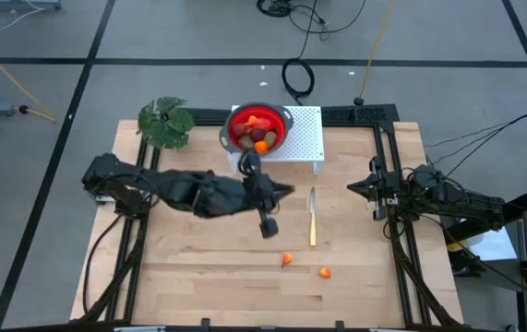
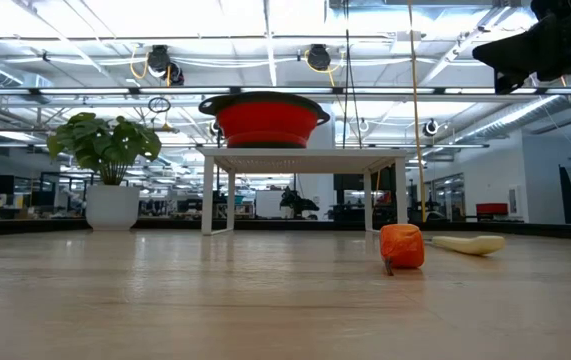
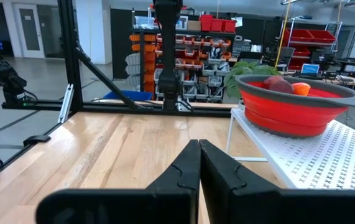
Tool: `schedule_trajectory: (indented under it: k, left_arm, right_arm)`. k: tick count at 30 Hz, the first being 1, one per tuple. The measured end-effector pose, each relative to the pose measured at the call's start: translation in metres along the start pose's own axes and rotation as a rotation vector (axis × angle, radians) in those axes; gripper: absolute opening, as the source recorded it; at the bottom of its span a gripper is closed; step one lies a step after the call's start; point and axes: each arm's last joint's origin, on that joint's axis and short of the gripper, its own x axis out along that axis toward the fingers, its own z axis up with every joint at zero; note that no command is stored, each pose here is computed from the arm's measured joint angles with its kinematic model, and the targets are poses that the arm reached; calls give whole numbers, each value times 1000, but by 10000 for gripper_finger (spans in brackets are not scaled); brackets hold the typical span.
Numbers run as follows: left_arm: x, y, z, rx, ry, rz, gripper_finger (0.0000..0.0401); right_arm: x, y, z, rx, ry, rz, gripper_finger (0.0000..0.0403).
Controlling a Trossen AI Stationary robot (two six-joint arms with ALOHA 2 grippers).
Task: Pick & Place Fruit
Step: Put the orange pear into the red strainer bowl on the shelf
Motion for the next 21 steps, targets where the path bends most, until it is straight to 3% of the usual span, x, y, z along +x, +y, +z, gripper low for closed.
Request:
schedule_trajectory:
  k: [3,11,21]
  left_arm:
    - [5,-13,-6,-29,7,-22,4]
    - [19,-44,-24,-167,46,-138,5]
    - [55,-83,-73,-271,212,-254,4]
  right_arm:
    - [0,0,0,0,3,0,0]
    - [0,0,-1,1,7,0,0]
    - [0,0,-2,2,16,1,0]
